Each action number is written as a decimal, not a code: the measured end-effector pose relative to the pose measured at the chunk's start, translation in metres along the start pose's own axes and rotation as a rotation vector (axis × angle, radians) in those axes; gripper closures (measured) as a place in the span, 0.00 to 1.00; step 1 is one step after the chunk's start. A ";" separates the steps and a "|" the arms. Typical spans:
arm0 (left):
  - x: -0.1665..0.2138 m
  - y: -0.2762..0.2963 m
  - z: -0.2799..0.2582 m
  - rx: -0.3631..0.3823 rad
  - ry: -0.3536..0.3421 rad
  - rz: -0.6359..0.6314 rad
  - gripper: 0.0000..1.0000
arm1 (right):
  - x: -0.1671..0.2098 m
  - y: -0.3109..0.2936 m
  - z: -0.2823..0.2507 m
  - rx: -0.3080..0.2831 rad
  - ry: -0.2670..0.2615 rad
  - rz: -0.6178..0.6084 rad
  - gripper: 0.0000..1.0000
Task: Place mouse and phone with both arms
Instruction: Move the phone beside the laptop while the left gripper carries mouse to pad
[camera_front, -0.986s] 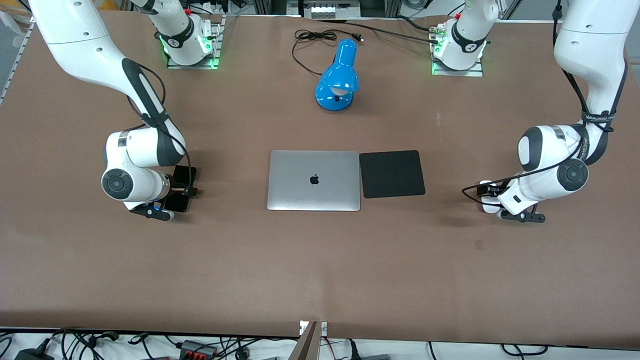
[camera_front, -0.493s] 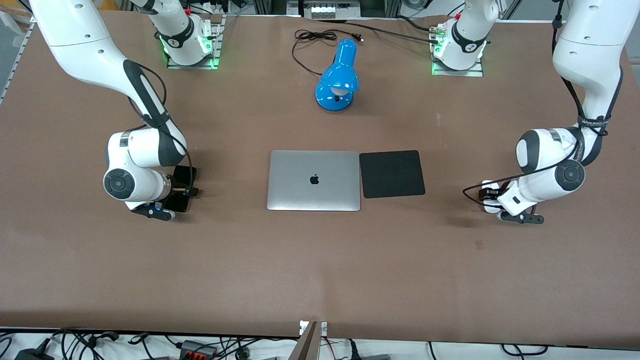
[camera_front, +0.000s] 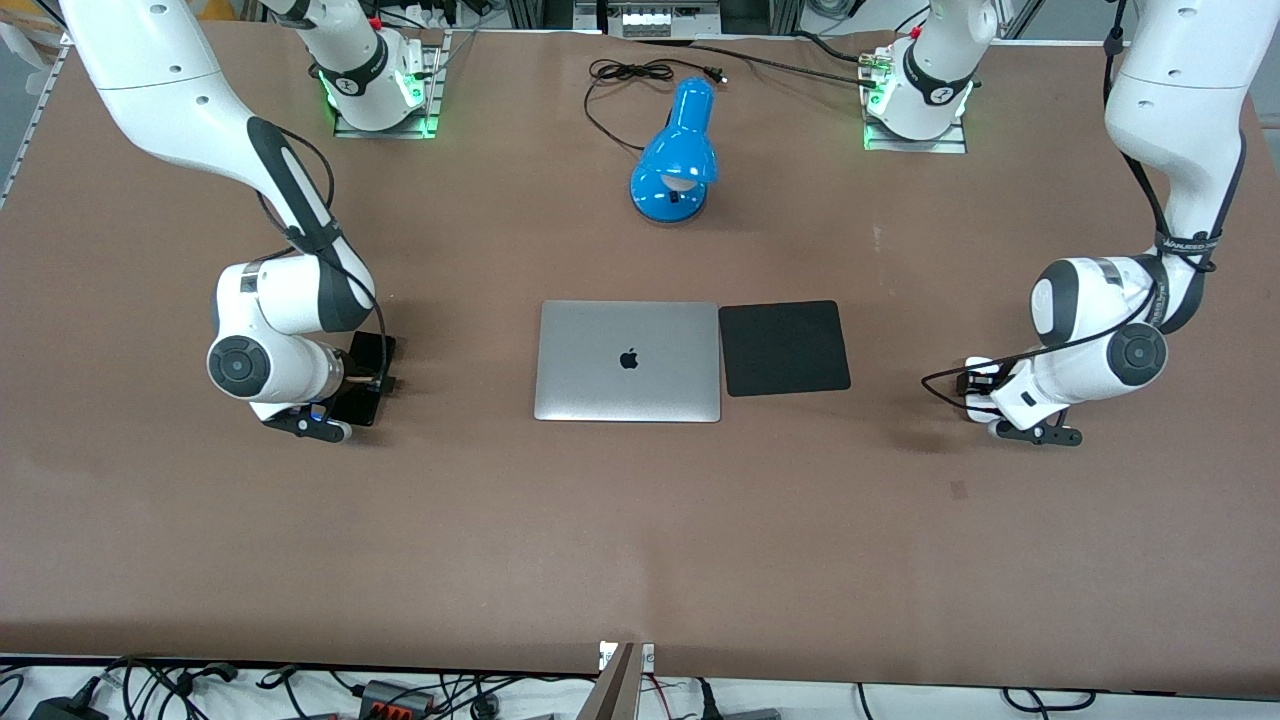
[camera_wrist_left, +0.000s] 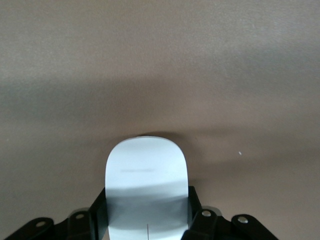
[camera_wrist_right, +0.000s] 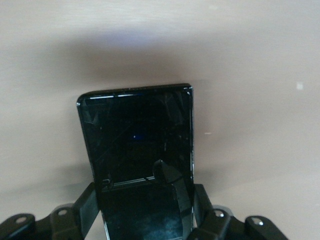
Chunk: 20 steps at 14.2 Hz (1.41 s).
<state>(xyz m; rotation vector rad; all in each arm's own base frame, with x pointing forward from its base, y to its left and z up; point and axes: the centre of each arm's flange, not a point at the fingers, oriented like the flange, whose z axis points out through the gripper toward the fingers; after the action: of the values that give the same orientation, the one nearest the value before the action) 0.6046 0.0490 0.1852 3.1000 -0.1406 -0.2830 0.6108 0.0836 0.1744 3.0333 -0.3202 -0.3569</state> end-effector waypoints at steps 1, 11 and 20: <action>0.004 0.001 -0.016 -0.003 -0.032 0.003 0.38 | -0.005 -0.021 -0.006 0.015 0.007 -0.033 0.21; -0.004 0.192 -0.120 -0.035 -0.160 -0.054 0.38 | -0.062 -0.144 -0.015 0.070 -0.004 -0.236 0.21; -0.054 0.294 -0.030 0.002 -0.121 -0.272 0.38 | -0.057 -0.146 0.002 0.081 -0.008 -0.137 0.15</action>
<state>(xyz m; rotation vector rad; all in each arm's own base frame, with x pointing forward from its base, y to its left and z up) 0.5314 -0.2383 0.2345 3.0995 0.2820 -0.4762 0.5852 0.2377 0.1715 3.1429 -0.1305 -0.3735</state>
